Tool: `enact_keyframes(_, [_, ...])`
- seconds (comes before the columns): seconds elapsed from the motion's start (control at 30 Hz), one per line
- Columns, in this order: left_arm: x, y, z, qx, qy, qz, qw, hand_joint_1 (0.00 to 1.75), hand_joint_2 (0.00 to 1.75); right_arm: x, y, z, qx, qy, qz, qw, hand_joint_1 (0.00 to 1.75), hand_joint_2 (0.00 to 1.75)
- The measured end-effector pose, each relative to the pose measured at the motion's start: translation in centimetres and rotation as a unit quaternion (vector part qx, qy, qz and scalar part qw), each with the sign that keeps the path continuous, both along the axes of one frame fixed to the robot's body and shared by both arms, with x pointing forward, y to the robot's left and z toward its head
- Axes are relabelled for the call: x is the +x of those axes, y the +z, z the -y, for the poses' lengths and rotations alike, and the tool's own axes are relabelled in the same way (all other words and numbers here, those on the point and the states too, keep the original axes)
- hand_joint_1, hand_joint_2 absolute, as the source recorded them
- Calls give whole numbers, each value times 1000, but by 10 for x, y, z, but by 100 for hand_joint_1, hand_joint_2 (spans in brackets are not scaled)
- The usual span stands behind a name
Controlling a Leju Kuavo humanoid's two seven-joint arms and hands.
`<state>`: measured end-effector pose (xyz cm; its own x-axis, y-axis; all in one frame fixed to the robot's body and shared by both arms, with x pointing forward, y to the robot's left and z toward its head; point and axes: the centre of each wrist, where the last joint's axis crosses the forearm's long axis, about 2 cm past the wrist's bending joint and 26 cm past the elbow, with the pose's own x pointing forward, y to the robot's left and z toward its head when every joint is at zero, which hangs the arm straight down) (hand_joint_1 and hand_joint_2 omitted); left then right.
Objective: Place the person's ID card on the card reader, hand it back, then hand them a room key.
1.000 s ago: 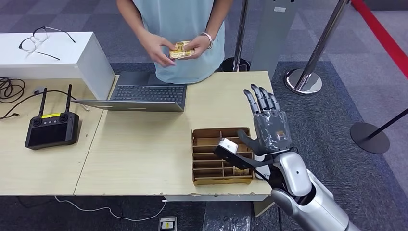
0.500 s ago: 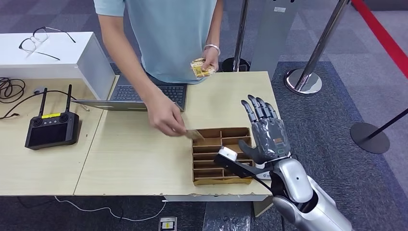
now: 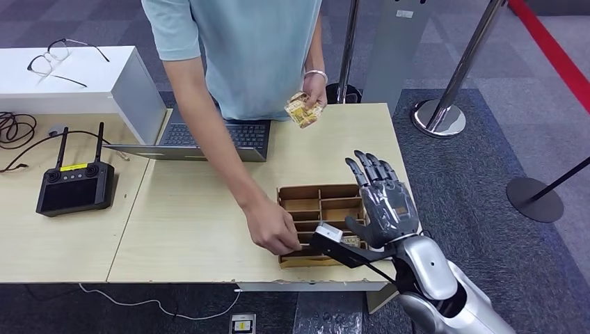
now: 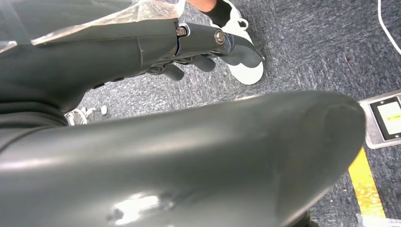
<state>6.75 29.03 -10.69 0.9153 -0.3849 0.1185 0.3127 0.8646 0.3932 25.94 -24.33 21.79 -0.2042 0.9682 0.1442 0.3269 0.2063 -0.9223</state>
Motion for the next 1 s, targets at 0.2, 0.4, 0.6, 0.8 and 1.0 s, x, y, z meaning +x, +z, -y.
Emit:
enact_keyframes(0.2, [0, 0, 0, -1, 2, 2, 1000, 0, 0, -4, 1, 1, -10, 0, -17, 1000, 0, 175])
enact_keyframes(0.4, [0, 0, 1, -2, 4, -1, 1000, 0, 0, -5, 1, 2, -11, 1, -29, 1000, 0, 175])
enact_keyframes(0.6, [0, 0, 3, -4, 11, -4, 1000, 0, 0, -7, -2, 2, -10, 1, -44, 999, 0, 175])
enact_keyframes(0.8, [-1, 0, 4, -4, 14, -9, 1000, 0, 0, -9, -5, 1, -11, 4, -61, 998, 0, 175])
enact_keyframes(1.0, [0, 0, 4, -5, 16, -6, 1000, 0, 0, -12, -10, -3, -15, 13, -100, 995, 0, 175])
